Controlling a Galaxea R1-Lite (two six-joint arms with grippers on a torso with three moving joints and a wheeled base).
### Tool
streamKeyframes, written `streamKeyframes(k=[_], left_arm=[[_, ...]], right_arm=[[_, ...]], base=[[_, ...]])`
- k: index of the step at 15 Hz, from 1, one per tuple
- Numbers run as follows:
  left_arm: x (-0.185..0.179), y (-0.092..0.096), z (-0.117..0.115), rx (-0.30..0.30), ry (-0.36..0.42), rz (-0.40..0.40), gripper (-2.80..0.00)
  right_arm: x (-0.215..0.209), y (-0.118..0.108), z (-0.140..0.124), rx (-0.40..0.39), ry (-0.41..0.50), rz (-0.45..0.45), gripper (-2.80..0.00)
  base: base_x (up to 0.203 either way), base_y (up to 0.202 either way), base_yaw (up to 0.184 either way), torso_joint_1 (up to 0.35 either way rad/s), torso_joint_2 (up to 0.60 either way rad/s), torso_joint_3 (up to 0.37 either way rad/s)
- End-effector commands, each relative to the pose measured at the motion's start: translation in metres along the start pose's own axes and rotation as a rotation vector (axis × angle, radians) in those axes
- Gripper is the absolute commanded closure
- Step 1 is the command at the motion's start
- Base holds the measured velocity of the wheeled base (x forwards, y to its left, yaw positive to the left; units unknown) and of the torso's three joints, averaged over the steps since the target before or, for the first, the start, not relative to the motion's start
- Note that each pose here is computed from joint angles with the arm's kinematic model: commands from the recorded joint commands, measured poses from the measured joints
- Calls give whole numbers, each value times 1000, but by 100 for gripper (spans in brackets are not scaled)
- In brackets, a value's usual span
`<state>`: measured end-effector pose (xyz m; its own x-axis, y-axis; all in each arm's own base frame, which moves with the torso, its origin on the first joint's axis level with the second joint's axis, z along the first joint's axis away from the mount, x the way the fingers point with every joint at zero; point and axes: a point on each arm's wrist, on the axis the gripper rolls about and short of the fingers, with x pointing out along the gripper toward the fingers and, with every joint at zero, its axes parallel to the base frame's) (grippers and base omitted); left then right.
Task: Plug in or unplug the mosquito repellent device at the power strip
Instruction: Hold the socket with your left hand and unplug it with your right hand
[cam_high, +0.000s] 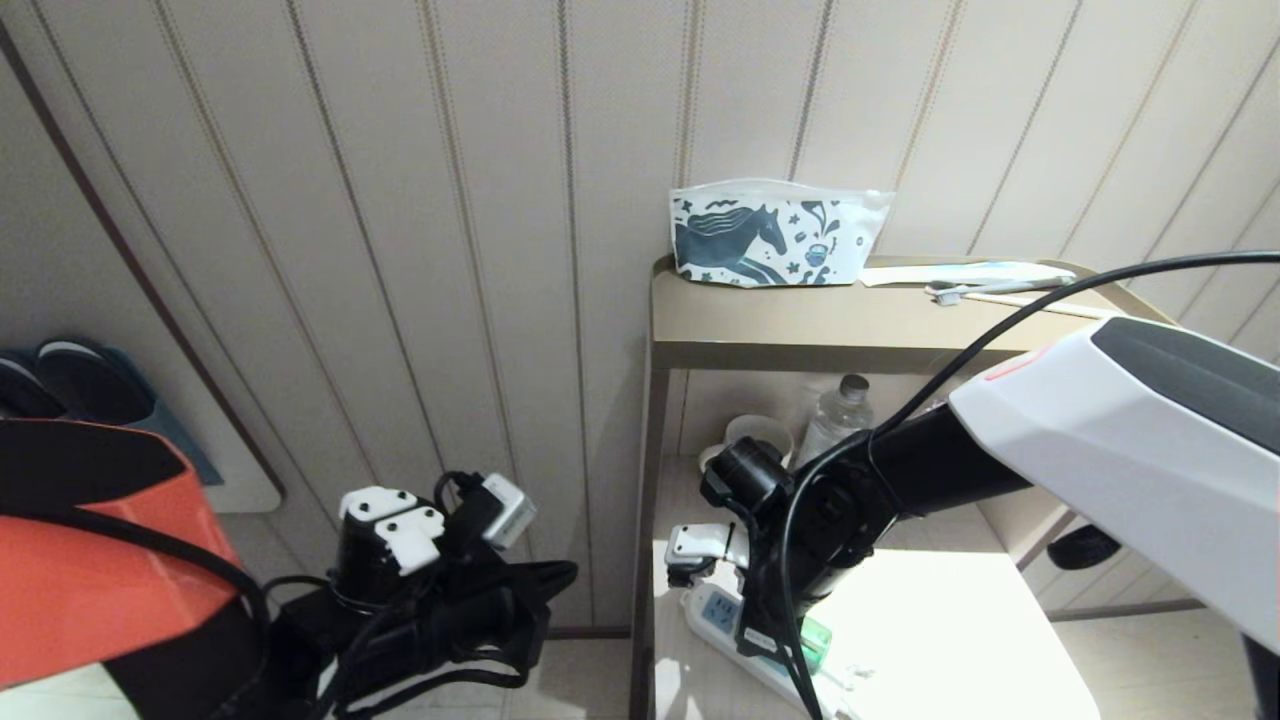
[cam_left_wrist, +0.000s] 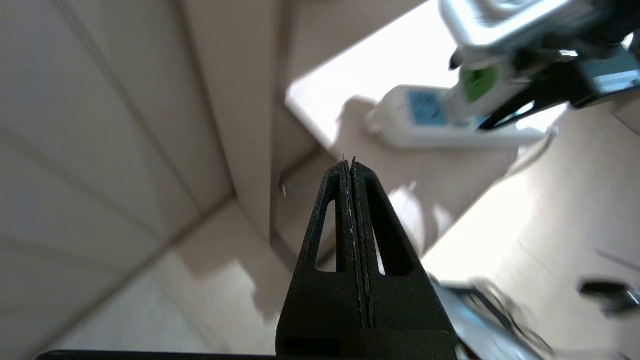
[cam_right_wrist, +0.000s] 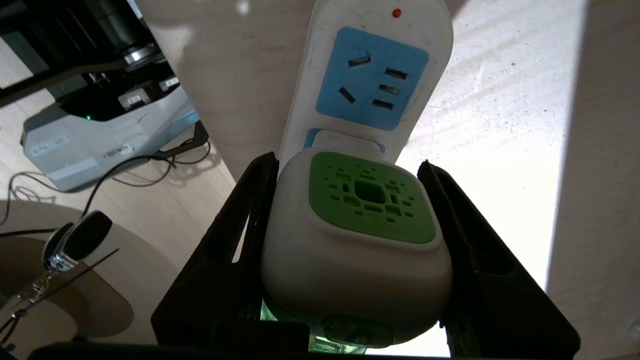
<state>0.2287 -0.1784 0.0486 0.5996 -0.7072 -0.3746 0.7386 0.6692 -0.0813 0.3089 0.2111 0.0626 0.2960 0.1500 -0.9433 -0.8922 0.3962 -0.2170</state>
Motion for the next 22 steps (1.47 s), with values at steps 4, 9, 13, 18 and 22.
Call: streamKeyframes(k=[4, 9, 13, 18, 22], left_arm=[[22, -64, -32, 65, -53, 13, 0], [30, -82, -34, 78, -68, 3, 0], [60, -92, -52, 84, -52, 48, 0], [95, -105, -61, 71, -105, 142, 0], [116, -113, -58, 53, -174, 214, 0]], right_arm=[[4, -4, 0, 23, -9, -3, 0], [5, -12, 2, 50, -33, -17, 0], [17, -16, 5, 65, -50, -30, 0], [18, -21, 6, 85, -69, -17, 0], [19, -25, 5, 103, -78, -7, 0]], base=[[0, 0, 0, 0, 0, 0], [0, 0, 0, 0, 0, 0], [0, 0, 0, 0, 0, 0], [0, 0, 0, 0, 0, 0], [0, 0, 0, 0, 0, 0]])
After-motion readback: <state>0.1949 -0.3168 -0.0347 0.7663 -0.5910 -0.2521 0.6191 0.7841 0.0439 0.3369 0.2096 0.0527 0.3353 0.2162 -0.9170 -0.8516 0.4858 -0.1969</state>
